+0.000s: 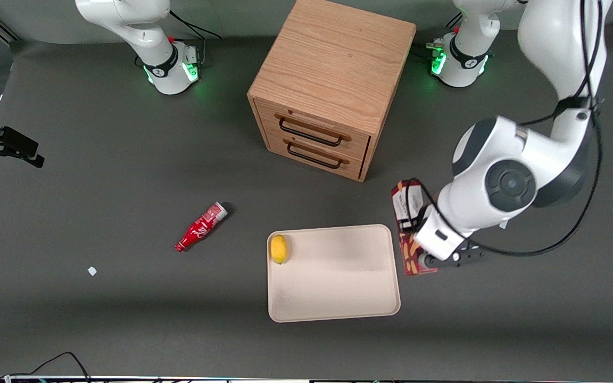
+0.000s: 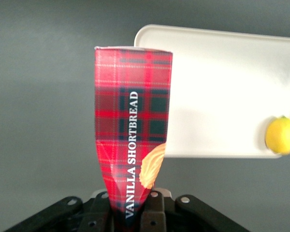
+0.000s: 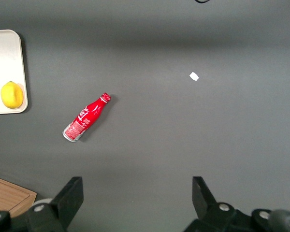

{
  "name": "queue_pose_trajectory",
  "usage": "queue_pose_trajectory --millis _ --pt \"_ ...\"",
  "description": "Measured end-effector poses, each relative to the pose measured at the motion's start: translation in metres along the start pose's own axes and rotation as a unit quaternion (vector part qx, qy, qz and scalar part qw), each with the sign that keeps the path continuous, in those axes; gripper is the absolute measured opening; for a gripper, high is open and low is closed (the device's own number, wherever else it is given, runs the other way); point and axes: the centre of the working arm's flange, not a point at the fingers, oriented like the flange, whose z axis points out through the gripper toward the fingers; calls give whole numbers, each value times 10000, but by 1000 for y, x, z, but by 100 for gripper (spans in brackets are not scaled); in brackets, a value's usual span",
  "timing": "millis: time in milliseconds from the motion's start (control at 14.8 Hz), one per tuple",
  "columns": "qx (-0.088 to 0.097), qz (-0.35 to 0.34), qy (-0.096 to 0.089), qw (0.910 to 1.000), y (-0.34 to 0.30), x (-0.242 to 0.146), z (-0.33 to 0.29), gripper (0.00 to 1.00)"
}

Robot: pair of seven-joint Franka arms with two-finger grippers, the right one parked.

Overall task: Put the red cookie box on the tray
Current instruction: 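Carry the upright box with the left gripper over the tray's rim, then lower the box onto the tray and open the left gripper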

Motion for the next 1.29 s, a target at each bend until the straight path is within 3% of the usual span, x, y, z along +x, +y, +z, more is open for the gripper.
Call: queue_pose_trajectory --millis 406,744,1286 --pt "35 26 455 9990 4 26 86 19" --pt "247 -8 776 9967 16 26 129 19" --pt "294 4 814 9962 25 21 153 22"
